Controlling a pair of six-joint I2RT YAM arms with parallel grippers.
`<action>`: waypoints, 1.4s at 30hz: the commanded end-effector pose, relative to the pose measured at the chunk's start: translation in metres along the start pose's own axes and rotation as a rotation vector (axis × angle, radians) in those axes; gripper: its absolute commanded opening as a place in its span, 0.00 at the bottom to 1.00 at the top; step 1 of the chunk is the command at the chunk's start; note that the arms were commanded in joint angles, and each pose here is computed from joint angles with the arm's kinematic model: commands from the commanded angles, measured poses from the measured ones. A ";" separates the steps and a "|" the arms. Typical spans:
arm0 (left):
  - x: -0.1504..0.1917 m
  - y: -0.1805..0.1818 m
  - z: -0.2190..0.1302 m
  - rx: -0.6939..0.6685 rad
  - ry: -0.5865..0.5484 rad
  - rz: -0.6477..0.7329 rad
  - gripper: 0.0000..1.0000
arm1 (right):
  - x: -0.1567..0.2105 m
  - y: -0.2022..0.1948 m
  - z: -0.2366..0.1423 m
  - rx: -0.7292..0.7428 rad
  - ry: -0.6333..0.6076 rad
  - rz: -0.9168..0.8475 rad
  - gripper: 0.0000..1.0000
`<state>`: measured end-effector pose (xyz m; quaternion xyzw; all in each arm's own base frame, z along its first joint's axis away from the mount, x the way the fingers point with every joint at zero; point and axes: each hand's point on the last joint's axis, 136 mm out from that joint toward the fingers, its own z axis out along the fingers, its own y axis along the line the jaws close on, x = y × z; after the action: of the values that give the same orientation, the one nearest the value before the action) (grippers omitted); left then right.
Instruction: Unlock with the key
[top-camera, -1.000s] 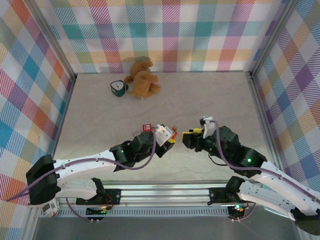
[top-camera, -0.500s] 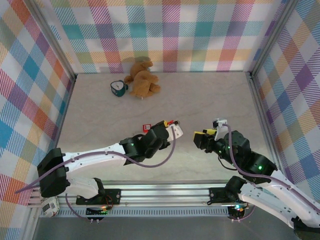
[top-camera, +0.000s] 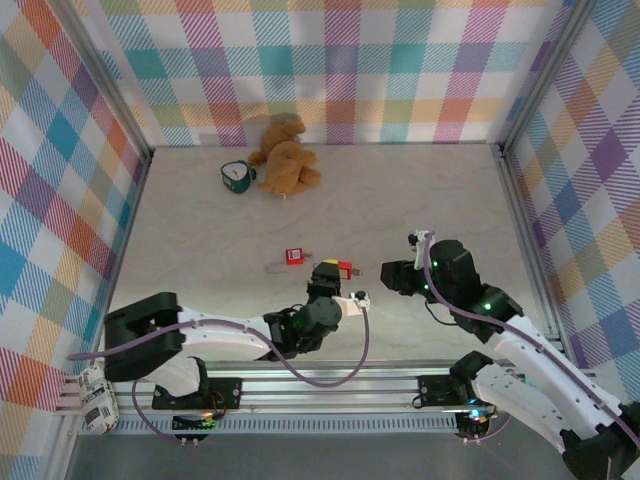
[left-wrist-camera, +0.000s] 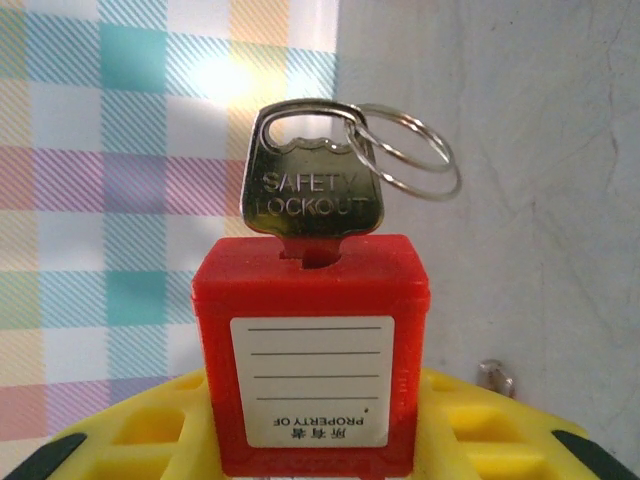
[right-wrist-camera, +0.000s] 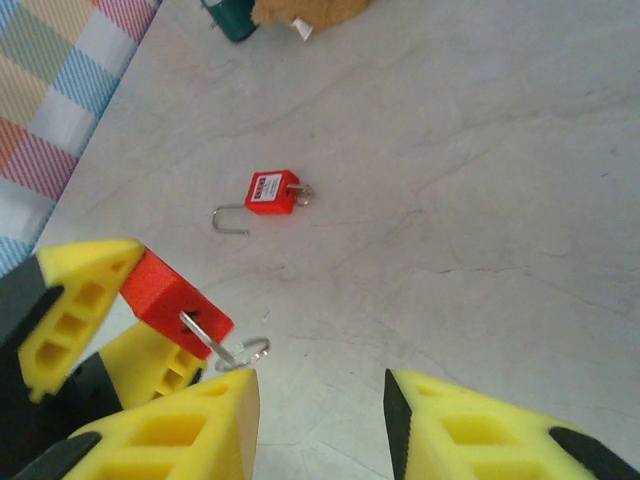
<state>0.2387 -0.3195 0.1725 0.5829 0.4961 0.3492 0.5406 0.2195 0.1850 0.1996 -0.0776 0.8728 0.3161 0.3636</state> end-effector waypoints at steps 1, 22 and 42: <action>-0.003 0.017 -0.005 -0.152 0.031 -0.013 0.04 | 0.001 0.023 0.008 -0.133 0.050 -0.004 0.38; -0.027 -0.026 -0.007 -0.178 0.013 0.042 0.00 | 0.040 -0.002 0.028 -0.063 0.194 0.039 0.43; -0.036 -0.019 -0.019 -0.187 -0.009 0.041 0.00 | 0.048 -0.018 0.040 0.013 0.225 0.050 0.43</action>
<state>0.2106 -0.3472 0.1406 0.5711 0.4328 0.4174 0.5589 0.2129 0.2010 0.1359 -0.0870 0.9122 0.3130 0.2497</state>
